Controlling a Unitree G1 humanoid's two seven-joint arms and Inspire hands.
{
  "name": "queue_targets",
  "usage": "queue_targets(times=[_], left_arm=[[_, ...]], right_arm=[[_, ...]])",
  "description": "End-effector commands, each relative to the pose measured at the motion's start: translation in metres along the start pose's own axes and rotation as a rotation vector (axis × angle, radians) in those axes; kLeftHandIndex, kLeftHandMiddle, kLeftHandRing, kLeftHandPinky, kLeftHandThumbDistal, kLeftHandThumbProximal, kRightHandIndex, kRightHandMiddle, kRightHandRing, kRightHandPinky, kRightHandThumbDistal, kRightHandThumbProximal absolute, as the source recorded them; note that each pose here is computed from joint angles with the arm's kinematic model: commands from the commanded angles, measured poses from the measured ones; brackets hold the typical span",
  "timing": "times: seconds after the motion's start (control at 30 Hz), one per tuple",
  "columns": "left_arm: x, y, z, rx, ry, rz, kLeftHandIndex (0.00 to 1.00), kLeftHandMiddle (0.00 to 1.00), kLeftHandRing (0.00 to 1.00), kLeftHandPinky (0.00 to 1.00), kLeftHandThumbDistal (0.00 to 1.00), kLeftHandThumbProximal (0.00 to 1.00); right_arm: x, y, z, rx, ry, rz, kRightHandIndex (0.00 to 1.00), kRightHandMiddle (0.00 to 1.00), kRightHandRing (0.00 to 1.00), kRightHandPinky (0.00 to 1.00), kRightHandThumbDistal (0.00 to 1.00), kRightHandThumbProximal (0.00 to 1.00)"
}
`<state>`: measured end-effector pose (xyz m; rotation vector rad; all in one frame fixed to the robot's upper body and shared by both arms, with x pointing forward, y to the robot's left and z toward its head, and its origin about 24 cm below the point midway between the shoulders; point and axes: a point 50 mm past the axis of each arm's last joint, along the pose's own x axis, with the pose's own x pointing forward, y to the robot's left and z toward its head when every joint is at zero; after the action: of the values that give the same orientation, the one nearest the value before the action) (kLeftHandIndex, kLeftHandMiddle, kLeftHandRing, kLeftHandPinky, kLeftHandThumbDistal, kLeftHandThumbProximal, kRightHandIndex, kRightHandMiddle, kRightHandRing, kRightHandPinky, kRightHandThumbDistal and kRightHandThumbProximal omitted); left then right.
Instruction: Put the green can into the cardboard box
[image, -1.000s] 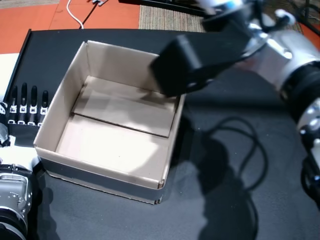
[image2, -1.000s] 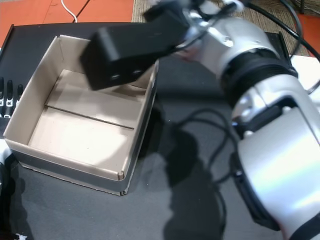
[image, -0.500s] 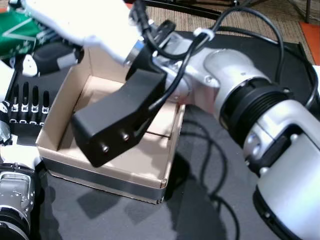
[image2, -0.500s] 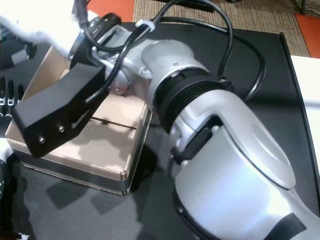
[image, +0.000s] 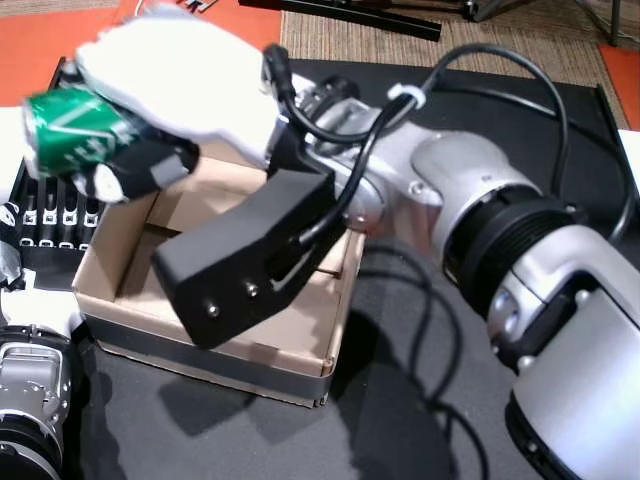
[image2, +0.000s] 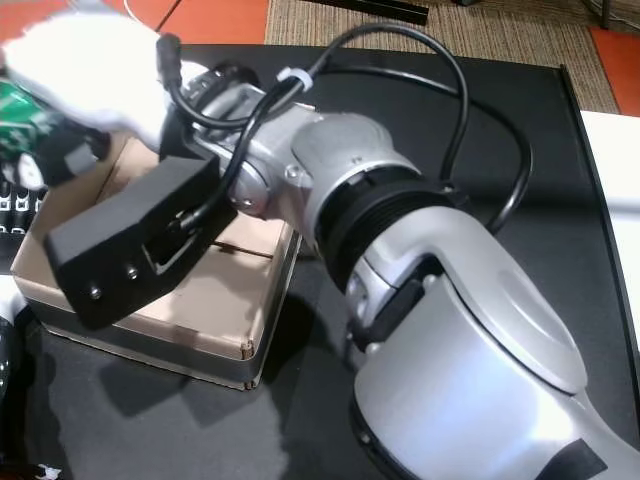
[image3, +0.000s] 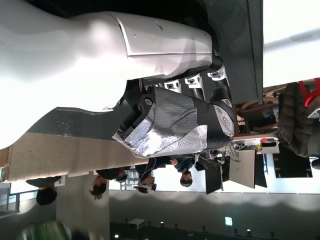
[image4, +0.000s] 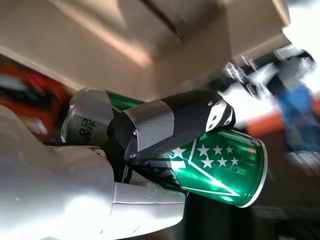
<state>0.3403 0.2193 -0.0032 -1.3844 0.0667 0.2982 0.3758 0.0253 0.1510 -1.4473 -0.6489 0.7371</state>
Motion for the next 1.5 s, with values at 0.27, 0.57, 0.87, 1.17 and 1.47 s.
queue_targets(times=[0.27,0.57,0.87,1.17,1.47], left_arm=[[-0.015,0.031,-0.017,-0.021,0.061,0.108,0.53,0.54,0.66,0.78,0.0,0.5],[-0.015,0.032,-0.019,-0.02,0.062,0.112,0.55,0.56,0.68,0.78,0.0,0.48],[-0.015,0.03,-0.024,-0.034,0.071,0.113,0.54,0.56,0.67,0.8,0.0,0.53],[-0.015,0.029,-0.028,-0.052,0.068,0.101,0.52,0.55,0.68,0.77,0.0,0.56],[-0.014,0.028,-0.026,-0.037,0.071,0.109,0.56,0.55,0.66,0.78,0.0,0.56]], right_arm=[[-0.008,0.017,-0.024,0.204,0.221,0.245,0.4,0.49,0.47,0.46,0.0,0.52],[-0.011,0.024,-0.029,0.246,0.292,0.305,0.48,0.51,0.53,0.56,0.0,0.51],[-0.007,0.03,-0.019,0.287,0.255,0.3,0.14,0.2,0.25,0.25,0.02,0.57],[-0.006,0.046,-0.008,0.301,0.245,0.387,0.23,0.26,0.29,0.32,0.07,0.59],[-0.006,0.038,-0.012,0.227,0.243,0.406,0.65,0.64,0.72,0.79,0.7,0.59]])
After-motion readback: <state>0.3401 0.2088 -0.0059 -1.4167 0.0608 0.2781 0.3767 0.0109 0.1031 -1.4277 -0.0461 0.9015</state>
